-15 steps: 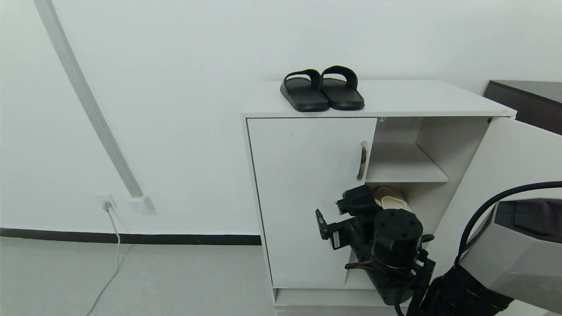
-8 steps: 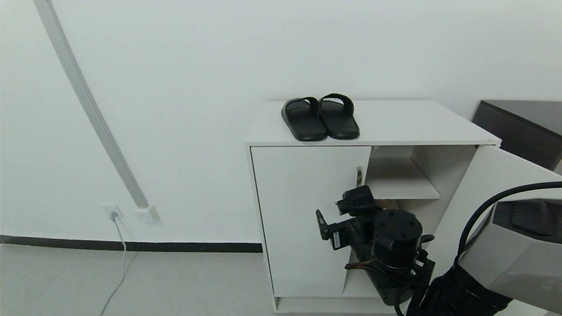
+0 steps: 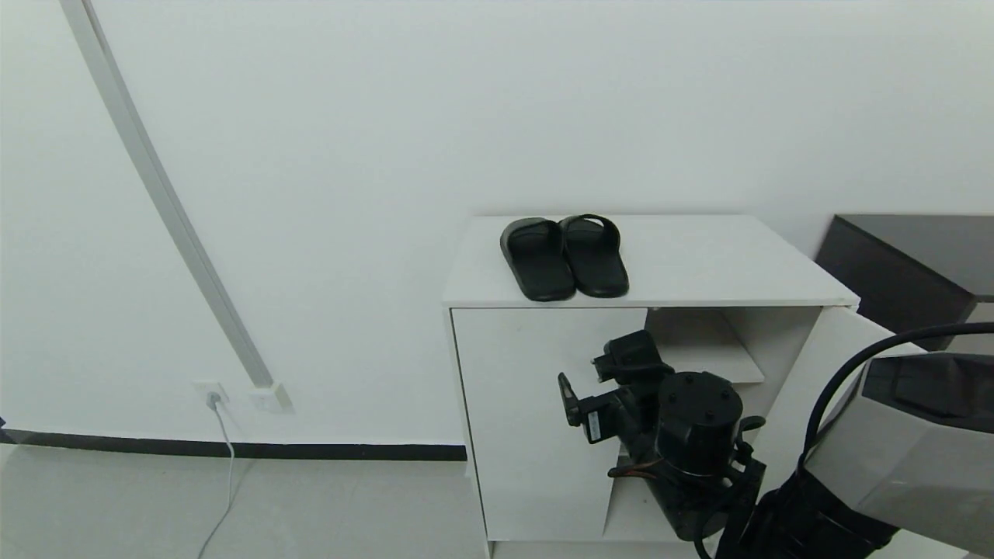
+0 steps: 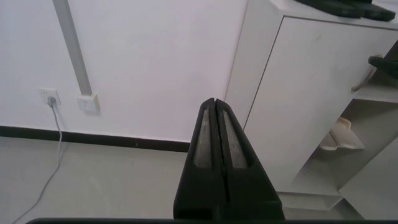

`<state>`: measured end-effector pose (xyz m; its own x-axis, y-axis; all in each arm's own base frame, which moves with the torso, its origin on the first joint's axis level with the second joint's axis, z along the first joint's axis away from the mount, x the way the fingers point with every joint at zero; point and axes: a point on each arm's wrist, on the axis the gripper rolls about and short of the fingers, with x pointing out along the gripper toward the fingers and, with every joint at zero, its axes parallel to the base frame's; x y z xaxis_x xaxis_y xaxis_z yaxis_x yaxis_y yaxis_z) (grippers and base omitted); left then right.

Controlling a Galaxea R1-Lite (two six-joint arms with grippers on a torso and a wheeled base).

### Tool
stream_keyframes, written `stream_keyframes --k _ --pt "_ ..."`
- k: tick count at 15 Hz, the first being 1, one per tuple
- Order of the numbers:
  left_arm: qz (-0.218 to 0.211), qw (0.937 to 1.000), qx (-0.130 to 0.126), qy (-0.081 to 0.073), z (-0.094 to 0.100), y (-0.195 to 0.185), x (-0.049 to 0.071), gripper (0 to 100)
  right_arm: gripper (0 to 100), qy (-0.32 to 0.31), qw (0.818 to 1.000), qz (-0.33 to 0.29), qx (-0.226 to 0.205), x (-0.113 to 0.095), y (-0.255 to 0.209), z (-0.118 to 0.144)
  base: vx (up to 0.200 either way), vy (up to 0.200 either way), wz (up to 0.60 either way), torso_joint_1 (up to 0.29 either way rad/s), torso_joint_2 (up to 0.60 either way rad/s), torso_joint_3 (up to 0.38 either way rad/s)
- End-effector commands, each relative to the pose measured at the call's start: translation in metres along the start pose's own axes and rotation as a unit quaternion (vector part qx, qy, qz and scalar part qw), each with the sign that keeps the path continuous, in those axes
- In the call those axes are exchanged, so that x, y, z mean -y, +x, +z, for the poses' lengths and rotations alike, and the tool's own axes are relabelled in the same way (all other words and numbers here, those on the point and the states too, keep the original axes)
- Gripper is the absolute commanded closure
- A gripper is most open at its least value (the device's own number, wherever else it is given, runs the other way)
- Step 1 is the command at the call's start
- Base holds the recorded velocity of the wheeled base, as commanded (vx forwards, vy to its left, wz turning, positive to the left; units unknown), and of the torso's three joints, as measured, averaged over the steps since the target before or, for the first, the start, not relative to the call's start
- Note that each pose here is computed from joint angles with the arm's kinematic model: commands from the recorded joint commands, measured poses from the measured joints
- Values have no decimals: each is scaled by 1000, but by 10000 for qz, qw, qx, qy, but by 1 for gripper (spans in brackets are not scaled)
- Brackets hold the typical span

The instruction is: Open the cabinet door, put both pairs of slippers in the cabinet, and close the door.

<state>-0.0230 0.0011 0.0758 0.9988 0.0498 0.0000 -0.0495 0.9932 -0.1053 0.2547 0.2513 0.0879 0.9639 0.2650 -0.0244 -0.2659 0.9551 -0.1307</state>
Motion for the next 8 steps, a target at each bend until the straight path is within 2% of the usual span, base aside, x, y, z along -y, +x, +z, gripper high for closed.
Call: stream_keyframes --k 1,8 --pt "5 10000 -7 -1 0 0 0 100 0 -3 10000 0 -3 0 0 0 0 0 0 232 -549 -320" --pt "4 10000 0 -2 0 0 0 100 0 -7 10000 14 6 0 -2 -1 0 0 0 256 -575 -326"
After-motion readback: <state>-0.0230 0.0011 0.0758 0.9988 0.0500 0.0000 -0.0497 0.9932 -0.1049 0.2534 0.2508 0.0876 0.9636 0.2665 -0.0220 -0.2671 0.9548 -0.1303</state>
